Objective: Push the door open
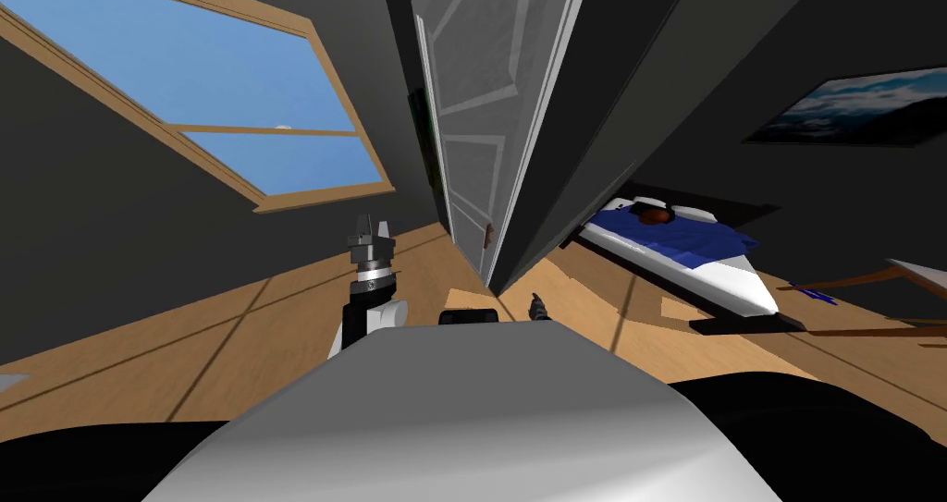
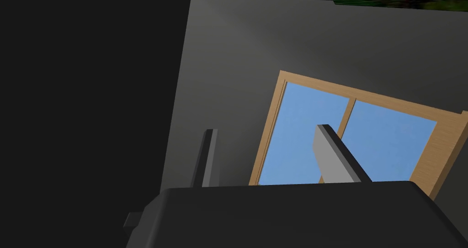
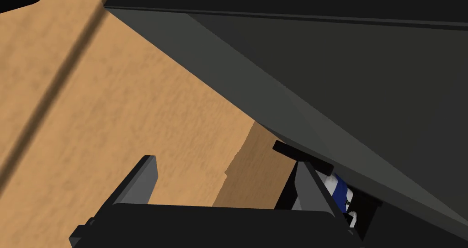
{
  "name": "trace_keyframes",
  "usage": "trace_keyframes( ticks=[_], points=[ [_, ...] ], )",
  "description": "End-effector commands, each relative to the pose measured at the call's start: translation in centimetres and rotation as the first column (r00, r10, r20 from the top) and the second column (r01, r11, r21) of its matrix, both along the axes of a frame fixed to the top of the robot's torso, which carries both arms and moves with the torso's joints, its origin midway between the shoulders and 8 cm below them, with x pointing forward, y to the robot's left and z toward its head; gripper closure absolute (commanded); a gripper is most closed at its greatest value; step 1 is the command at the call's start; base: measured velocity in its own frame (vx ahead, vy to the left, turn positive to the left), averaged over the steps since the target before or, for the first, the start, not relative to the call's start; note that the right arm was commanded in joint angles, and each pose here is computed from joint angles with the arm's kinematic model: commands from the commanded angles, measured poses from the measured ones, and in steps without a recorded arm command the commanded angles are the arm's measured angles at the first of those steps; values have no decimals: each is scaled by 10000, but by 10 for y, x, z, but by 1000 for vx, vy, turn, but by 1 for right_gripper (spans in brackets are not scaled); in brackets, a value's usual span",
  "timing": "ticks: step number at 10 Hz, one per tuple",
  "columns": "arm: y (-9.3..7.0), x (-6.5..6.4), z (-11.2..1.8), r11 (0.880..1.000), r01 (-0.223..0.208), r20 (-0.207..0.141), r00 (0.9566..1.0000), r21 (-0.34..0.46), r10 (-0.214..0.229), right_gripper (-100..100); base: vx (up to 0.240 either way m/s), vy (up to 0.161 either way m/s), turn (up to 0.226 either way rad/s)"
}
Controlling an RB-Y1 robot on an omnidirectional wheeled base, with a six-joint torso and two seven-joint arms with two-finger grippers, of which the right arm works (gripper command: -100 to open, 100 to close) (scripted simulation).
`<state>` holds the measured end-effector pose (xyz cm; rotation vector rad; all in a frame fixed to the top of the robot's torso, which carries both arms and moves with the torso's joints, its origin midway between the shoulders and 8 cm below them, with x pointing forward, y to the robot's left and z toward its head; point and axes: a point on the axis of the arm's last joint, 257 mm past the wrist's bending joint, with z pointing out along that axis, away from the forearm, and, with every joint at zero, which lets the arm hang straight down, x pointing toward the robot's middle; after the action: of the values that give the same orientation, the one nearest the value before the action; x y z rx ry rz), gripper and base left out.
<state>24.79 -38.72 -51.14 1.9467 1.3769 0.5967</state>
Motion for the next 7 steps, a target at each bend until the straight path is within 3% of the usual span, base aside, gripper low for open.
trace_keyframes(
  ticks=[1,2,4,7],
  points=[
    [-2,-15,-16,9995,277,-517,9983,151,-269,-100,143,137,-137],
    [-3,-20,-21,9992,361,-666,9972,189,-347,-100,118,130,-119],
    [-8,-46,-41,9962,794,-1410,9873,355,-736,-100,120,154,-159],
    [-13,-78,-64,9898,1340,-2287,9662,493,-1194,-100,155,144,-146]
  ],
)
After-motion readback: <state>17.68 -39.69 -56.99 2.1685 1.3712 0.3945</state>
